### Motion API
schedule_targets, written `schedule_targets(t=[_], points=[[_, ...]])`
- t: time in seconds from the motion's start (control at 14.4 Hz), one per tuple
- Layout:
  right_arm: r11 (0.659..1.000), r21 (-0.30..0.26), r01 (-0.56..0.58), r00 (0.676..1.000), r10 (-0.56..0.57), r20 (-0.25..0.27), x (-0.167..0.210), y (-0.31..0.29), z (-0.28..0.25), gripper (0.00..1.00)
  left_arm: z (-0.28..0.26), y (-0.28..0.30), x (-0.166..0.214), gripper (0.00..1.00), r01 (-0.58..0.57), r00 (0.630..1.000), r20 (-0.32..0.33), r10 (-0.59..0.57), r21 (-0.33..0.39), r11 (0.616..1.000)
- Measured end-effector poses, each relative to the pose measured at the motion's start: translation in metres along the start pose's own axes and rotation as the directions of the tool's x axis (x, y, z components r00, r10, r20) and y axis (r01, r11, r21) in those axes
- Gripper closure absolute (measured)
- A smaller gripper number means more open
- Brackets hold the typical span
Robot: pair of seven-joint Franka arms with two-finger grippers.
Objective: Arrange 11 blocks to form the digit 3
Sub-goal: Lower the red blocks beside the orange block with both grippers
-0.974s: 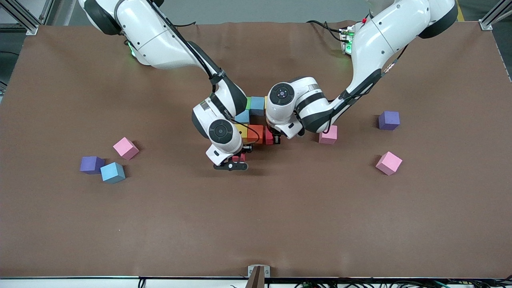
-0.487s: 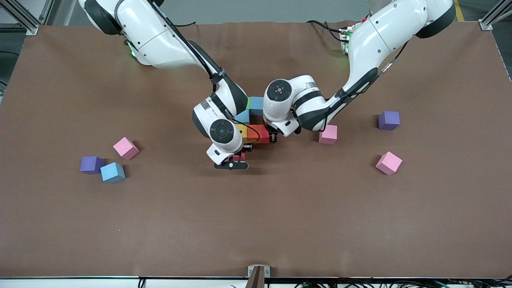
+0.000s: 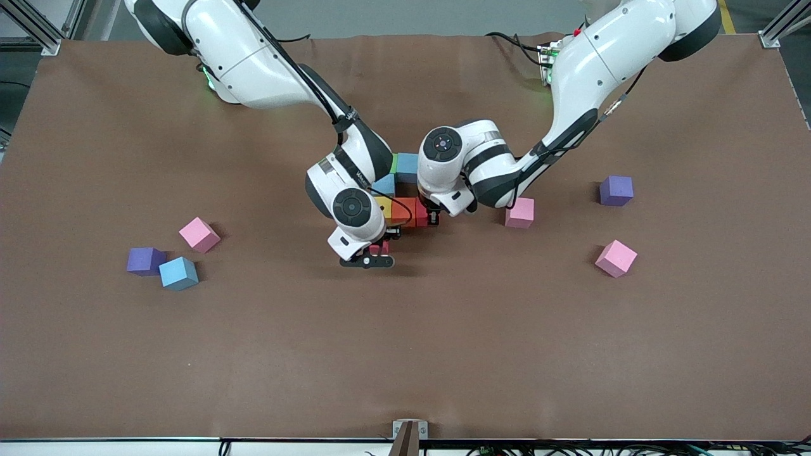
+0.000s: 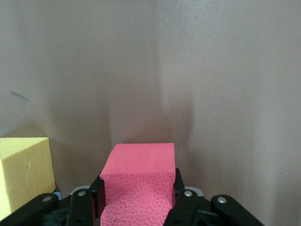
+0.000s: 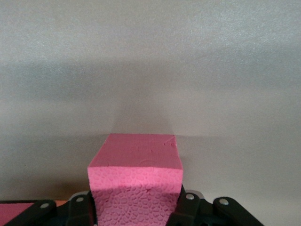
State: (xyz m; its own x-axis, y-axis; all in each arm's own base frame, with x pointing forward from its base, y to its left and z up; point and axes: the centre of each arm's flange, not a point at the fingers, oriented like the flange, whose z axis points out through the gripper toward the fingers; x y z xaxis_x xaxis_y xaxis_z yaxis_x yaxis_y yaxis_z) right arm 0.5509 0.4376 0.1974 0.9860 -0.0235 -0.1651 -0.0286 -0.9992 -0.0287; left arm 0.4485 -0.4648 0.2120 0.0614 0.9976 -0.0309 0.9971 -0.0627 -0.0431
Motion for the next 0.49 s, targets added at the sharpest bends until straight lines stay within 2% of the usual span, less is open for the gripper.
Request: schedule_targets(t=[0.35, 0.49], points=[[1.000, 0.000, 0.004, 1.000, -0.004, 0.001, -0.0003, -0.0002, 0.0000, 0.44, 0.0034, -0.0001, 0.0004, 0.45, 0.001, 1.000, 0.002, -0.001, 0.006, 1.000], [1.000, -0.001, 0.009, 1.000, -0.009, 0.001, -0.0004, -0.0002, 0.0000, 0.44, 0.0036, -0.0002, 0.0004, 0.42, 0.001, 1.000, 0.002, -0.001, 0.006, 1.000]])
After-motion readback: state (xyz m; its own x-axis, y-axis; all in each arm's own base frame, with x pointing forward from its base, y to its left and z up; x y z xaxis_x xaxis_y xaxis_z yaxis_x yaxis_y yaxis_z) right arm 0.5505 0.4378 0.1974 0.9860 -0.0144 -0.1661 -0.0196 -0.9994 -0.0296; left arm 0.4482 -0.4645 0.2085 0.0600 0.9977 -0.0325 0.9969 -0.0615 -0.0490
